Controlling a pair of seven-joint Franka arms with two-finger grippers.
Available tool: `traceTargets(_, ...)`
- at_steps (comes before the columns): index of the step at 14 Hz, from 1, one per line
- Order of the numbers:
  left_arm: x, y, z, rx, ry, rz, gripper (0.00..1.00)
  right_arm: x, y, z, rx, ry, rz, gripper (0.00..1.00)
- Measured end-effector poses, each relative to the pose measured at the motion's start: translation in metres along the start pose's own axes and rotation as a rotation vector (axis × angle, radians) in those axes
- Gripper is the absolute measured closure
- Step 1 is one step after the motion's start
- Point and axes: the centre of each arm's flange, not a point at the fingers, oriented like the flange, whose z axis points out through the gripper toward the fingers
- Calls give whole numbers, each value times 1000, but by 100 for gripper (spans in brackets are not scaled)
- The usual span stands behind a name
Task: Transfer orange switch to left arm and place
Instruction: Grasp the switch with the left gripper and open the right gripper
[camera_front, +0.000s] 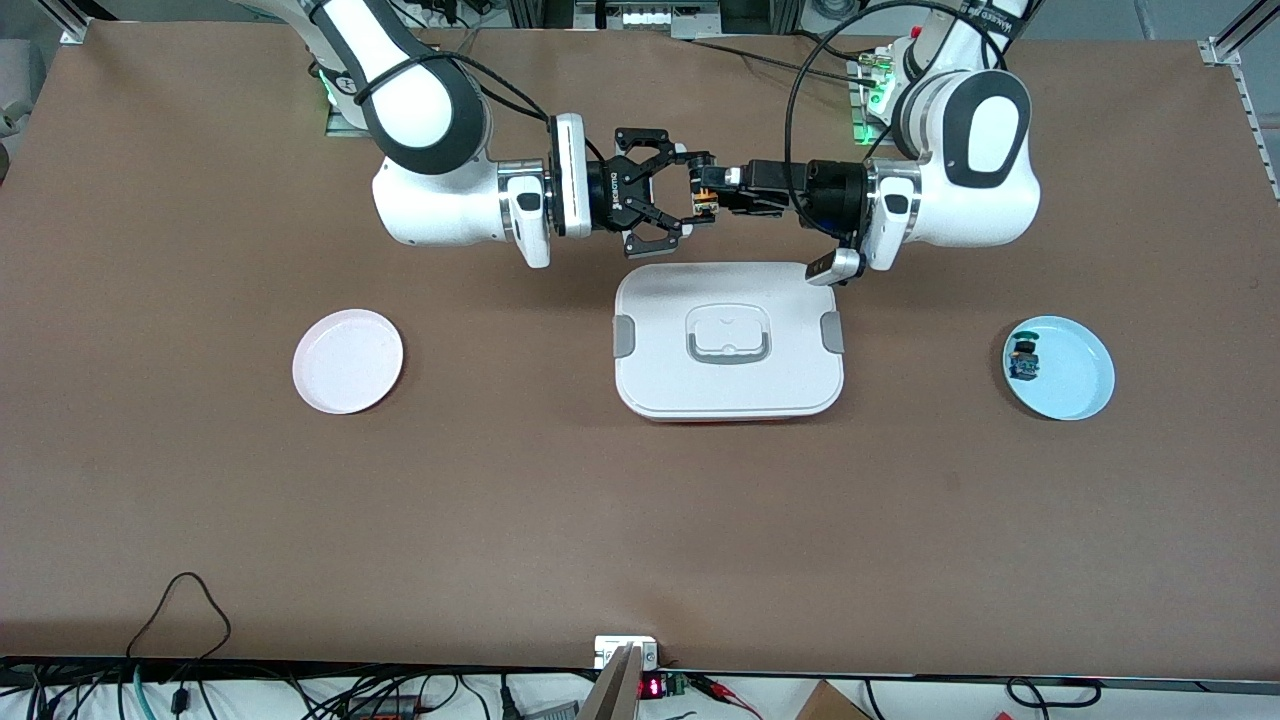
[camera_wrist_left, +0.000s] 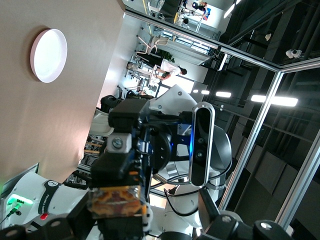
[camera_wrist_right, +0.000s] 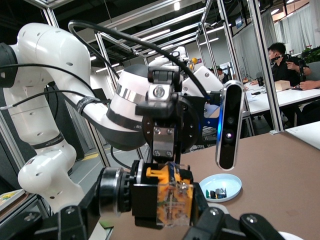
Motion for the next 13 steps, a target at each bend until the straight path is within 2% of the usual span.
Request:
traceTargets(1,-1,0,0,1,1,0,15,0,0,0,0,0,-1,27)
traceTargets(2,-1,-1,-1,2,3,-5,21,1,0,0,-1,2,-1,27)
traceTargets(5,2,-4,-8,0,16,-12,24,0,1,0,-3,1,0,27)
traceTargets(7,3,-5,-10,0,19,-14,30,1,1,0,-5,3,1,27)
traceTargets(8,3,-7,-11,2,22,-18,37,2,2,-1,-7,7,0,27)
traceTargets(10,3,-10,-12,6,28,-24,59,5,3,-2,-9,11,-3,27)
traceTargets(13,3,-10,-12,6,28,-23,59,4,3,-2,-9,10,-3,27)
